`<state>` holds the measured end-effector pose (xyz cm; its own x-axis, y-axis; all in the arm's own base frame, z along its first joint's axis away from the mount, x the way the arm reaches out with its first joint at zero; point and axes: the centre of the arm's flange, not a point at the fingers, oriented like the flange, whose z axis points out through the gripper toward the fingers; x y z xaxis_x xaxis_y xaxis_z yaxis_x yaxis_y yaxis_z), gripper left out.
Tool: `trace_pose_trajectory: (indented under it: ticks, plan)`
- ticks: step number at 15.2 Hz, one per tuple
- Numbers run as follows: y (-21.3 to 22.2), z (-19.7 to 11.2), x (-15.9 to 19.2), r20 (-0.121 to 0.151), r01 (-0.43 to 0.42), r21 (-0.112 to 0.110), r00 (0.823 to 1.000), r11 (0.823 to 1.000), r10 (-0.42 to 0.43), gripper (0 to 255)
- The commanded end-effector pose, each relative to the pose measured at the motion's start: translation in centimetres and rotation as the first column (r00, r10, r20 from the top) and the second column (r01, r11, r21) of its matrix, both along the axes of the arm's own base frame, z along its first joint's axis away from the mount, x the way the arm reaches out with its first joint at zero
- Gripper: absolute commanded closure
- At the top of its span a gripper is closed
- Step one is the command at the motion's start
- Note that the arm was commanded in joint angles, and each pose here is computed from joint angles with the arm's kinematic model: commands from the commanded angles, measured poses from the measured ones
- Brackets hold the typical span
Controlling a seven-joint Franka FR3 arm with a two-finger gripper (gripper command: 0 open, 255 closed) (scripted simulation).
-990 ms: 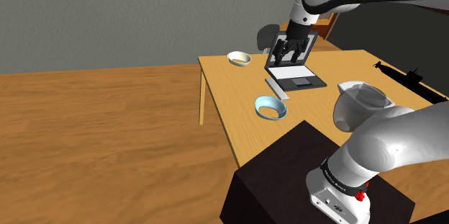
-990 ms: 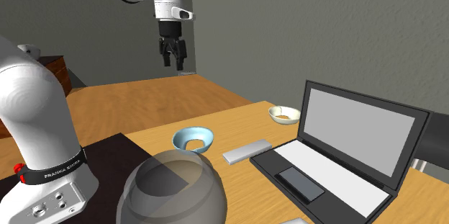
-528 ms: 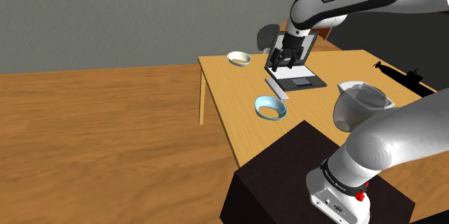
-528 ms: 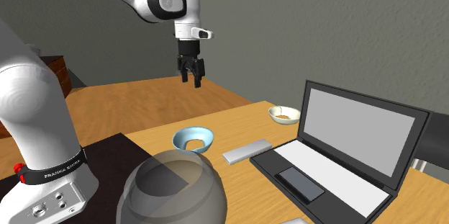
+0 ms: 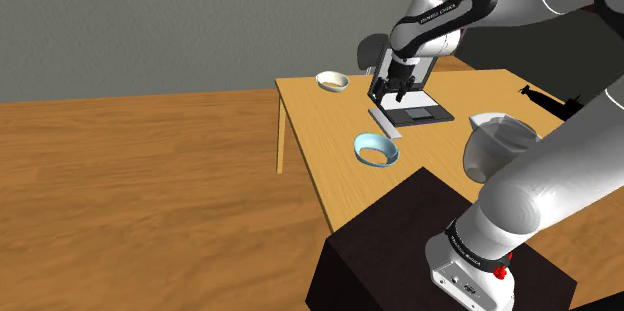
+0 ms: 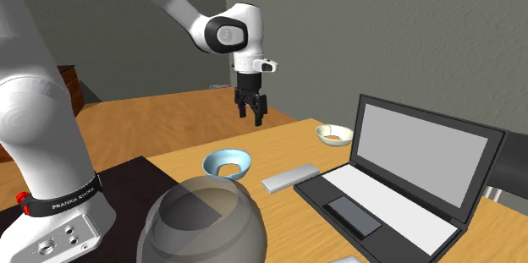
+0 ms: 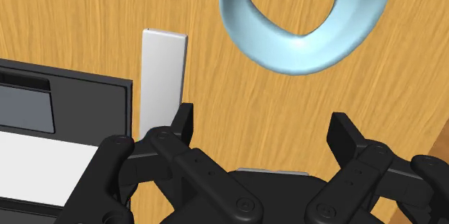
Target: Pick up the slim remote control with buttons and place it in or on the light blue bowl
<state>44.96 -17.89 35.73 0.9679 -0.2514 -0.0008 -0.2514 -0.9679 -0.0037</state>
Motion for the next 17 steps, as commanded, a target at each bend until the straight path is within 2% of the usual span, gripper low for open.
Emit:
trace_pose_trajectory:
  ticks: [1,14,17]
  plan:
    - [-1.7,-1.6,0.7,0.001,0.016,-0.003,1.000,1.000,-0.016,0]
    - [-13.3,-12.9,5.8,0.009,0.118,-0.016,0.993,0.993,-0.118,0]
    - [-13.7,-14.3,6.0,0.009,0.121,-0.017,0.993,0.992,-0.121,0]
